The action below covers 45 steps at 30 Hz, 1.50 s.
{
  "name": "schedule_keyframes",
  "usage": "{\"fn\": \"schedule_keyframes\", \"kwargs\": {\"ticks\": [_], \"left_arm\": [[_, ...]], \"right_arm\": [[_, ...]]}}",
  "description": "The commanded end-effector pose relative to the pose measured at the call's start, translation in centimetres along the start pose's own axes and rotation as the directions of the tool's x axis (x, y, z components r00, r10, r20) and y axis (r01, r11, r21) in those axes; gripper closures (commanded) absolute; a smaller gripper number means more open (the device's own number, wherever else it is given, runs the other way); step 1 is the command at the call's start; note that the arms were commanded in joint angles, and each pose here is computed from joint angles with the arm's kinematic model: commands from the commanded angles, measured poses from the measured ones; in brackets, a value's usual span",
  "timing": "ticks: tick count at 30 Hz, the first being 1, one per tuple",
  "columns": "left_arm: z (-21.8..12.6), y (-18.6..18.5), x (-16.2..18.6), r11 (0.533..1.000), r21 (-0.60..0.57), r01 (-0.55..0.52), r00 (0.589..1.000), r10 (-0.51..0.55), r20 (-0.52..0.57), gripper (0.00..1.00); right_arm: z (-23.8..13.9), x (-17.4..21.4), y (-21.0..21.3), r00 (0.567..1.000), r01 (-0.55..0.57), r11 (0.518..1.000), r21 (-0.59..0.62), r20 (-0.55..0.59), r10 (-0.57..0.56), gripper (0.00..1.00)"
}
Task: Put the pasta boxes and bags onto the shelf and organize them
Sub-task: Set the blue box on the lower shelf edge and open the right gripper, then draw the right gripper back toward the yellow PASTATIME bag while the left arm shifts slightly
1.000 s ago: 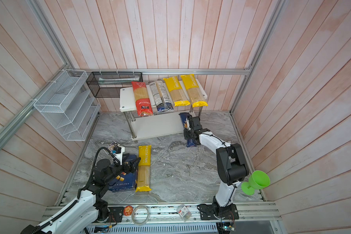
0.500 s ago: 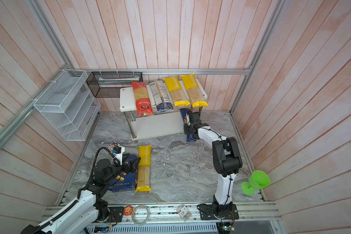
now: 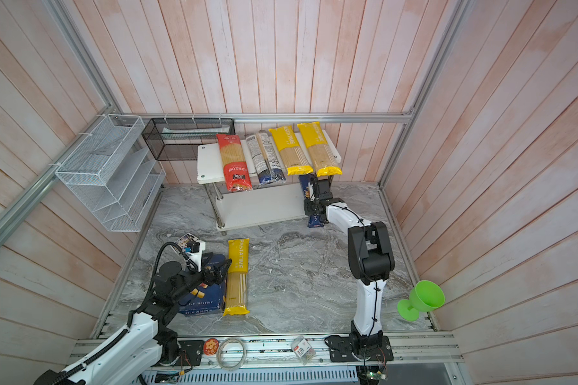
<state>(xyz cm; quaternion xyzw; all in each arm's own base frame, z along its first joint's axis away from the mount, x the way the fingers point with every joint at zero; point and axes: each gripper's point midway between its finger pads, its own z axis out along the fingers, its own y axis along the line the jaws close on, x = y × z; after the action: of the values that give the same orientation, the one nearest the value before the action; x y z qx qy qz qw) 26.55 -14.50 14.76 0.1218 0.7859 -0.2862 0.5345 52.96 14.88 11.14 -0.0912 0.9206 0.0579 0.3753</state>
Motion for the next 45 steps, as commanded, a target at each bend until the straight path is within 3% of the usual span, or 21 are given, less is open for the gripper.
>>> {"fn": "schedule_keyframes", "kwargs": {"ticks": [1, 10, 24, 32, 39, 45], "left_arm": [[0.1, -0.1, -0.4, 1.0, 0.004, -0.018, 1.0, 0.018, 0.013, 0.01], [0.1, -0.2, -0.4, 1.0, 0.009, -0.017, 1.0, 0.017, 0.01, 0.0], [0.1, -0.2, -0.3, 1.0, 0.01, -0.017, 1.0, 0.017, 0.009, 0.0], [0.1, -0.2, -0.3, 1.0, 0.008, -0.017, 1.0, 0.017, 0.006, 0.0], [0.2, -0.2, -0.3, 1.0, 0.007, -0.016, 1.0, 0.016, 0.005, 0.0], [0.1, -0.2, -0.4, 1.0, 0.005, -0.016, 1.0, 0.015, 0.009, 0.0]], "right_arm": [[-1.2, -4.4, 0.1, 0.992, 0.003, 1.0, -0.012, 0.126, -0.002, 0.58], [-2.1, -3.0, 0.2, 0.995, -0.003, 1.0, -0.023, 0.1, 0.005, 0.41], [-7.9, 2.5, 1.3, 0.992, -0.078, 0.991, -0.113, 0.093, 0.089, 0.35], [-12.6, 6.2, 2.0, 0.968, -0.146, 0.969, -0.199, 0.172, 0.181, 0.34], [-11.3, 8.9, 3.8, 0.98, -0.144, 0.944, -0.298, 0.09, 0.178, 0.32], [-9.8, 8.6, 4.0, 0.983, -0.132, 0.944, -0.303, 0.086, 0.165, 0.32]]}}
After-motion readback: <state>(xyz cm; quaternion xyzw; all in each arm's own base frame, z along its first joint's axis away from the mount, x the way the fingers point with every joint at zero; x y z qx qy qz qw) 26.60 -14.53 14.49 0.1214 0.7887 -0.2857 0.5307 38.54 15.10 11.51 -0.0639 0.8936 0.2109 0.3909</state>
